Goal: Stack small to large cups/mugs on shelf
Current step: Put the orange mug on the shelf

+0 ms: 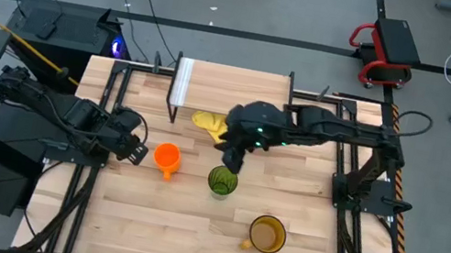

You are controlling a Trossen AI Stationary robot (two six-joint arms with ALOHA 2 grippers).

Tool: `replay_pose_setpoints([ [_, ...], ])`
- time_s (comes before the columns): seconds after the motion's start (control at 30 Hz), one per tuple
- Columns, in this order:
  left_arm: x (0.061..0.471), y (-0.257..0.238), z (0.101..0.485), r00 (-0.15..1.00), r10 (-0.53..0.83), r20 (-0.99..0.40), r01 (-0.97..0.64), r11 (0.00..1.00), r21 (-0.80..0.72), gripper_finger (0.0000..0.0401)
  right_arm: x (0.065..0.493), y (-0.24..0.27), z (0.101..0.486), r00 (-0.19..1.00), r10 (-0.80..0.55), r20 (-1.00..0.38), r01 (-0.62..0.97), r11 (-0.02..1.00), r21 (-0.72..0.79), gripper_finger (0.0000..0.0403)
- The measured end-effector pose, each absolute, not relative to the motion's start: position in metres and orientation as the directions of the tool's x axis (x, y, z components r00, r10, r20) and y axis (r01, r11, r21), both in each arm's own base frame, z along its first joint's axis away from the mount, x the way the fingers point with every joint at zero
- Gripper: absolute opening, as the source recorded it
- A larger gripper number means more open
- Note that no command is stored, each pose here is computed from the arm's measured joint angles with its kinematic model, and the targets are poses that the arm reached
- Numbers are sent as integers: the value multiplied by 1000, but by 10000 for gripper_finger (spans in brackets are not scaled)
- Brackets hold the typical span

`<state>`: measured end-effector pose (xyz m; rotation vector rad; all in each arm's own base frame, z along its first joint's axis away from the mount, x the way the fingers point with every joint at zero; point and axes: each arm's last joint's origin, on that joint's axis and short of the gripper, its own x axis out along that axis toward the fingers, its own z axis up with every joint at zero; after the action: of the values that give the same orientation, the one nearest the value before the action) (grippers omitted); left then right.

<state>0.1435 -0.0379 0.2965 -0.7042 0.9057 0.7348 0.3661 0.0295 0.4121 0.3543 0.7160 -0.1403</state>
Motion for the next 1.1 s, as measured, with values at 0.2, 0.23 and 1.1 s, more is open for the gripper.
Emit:
replay_pose_setpoints([
  [0.2,144,-38,297,420,255,-871,-800,557,-223,89,389,24,387,689,18,-725,268,922,278,146],
  [0.23,144,-38,297,420,255,-871,-800,557,-223,89,393,23,382,683,16,-730,273,922,276,144],
  [1.1,154,-43,231,441,192,-877,-832,455,-319,69,484,-9,267,613,69,-787,356,865,353,134],
])
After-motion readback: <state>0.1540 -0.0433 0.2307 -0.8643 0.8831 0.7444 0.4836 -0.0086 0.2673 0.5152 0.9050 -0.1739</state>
